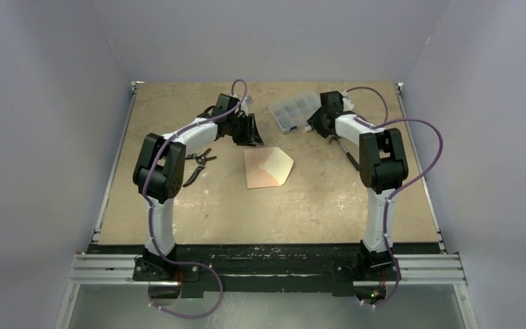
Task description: Place the letter into the envelope and seal it
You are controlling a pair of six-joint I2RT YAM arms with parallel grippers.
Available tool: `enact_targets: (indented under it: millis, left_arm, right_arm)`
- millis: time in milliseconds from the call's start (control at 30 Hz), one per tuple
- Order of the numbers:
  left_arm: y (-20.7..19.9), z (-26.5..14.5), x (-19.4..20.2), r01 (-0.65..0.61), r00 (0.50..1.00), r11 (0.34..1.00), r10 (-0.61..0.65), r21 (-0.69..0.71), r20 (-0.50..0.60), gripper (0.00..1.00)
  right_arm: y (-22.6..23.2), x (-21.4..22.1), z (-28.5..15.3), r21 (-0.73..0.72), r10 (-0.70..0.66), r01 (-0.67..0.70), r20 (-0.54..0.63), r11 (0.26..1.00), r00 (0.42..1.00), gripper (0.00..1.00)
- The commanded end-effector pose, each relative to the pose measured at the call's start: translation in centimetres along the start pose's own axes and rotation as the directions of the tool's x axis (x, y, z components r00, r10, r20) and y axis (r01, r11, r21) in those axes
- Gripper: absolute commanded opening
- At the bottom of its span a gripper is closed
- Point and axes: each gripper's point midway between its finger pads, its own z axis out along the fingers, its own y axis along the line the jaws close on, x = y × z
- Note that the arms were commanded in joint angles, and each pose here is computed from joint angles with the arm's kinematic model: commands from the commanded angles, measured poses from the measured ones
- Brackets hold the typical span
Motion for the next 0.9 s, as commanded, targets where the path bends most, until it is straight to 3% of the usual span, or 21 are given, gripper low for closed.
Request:
enact_targets:
  millis: [0, 333, 600, 867]
  left_arm:
    - [-2.1, -2.2, -2.3, -0.074, 0.996, 0.997, 0.072, 0.031, 0.058, 0.34]
    - [-1.7, -3.3, -3.1, -0.067, 0.994, 0.998, 0.067, 0.001, 0.083, 0.34]
    - [-0.7, -4.3, -4.2, -0.062, 0.989, 0.994, 0.073, -0.085, 0.13, 0.34]
    - [-0.5, -4.5, -4.3, -0.048, 0.989, 0.994, 0.061, -0.098, 0.134, 0.34]
  right_arm:
    - [1.2, -0.9, 0.7, -0.026, -0.014, 0.014, 0.017, 1.0, 1.0, 0.51]
    - [-0.4, -1.5, 1.8, 0.105, -0.145, 0.14, 0.04, 0.985, 0.989, 0.49]
    - [-2.6, -0.8, 2.3, 0.279, -0.354, 0.331, 0.036, 0.901, 0.935, 0.5]
    - [-1.8, 0.5, 1.5, 0.174, -0.392, 0.387, -0.008, 0.905, 0.92, 0.36]
